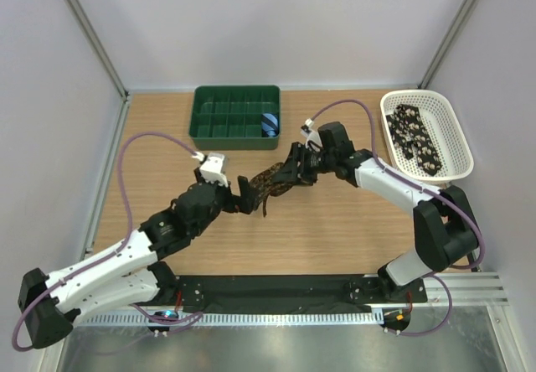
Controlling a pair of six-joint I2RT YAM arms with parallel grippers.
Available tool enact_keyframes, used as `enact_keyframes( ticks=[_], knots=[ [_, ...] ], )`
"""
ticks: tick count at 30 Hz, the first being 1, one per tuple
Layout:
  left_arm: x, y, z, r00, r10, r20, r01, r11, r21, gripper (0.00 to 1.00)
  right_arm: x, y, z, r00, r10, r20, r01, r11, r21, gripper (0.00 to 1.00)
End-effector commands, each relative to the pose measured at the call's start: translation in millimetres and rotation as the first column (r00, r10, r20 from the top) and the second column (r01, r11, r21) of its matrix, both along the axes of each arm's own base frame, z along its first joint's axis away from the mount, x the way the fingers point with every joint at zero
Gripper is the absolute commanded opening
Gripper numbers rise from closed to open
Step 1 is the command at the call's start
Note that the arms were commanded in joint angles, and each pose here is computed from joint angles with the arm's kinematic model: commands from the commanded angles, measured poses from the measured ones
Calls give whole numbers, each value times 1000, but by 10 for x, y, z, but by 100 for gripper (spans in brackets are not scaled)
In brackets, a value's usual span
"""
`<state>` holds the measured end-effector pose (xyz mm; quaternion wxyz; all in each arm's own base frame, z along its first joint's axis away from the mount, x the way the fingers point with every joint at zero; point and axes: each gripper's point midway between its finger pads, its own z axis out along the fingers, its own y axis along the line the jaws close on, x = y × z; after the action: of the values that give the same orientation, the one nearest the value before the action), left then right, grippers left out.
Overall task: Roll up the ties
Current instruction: Roll the tie
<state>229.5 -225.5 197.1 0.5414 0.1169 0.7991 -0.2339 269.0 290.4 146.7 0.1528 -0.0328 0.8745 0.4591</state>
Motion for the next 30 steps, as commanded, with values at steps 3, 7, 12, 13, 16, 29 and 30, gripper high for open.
enact_keyframes(
  ticks=[3, 7, 12, 13, 16, 29, 30],
  knots=[
    [72, 295, 397, 963, 257, -78, -268, 931, -247, 100, 197, -28, 401, 985, -29, 168, 32, 999, -12, 4],
    [-9, 219, 690, 960, 229, -161, -275, 881, -384, 94, 305, -80, 495, 970, -48, 240, 62, 997, -50, 4],
    [-79, 19, 911, 957, 148, -250, -258, 829, -497, 82, 346, -137, 546, 958, -42, 285, 69, 994, -89, 4],
    [-83, -8, 893, 954, 142, -266, -261, 830, -493, 81, 355, -134, 580, 955, -40, 294, 68, 994, -86, 4],
    [-94, -100, 900, 939, 103, -329, -275, 799, -534, 82, 335, -137, 669, 945, -24, 325, 52, 995, -79, 4],
    [106, -388, 805, 940, -84, -330, -151, 765, -626, 79, 159, -99, 1080, 913, 4, 407, -14, 1000, 21, 4],
    [119, -423, 824, 942, -96, -321, -139, 760, -635, 78, 156, -93, 1101, 914, 1, 405, -14, 1000, 28, 4]
  ],
)
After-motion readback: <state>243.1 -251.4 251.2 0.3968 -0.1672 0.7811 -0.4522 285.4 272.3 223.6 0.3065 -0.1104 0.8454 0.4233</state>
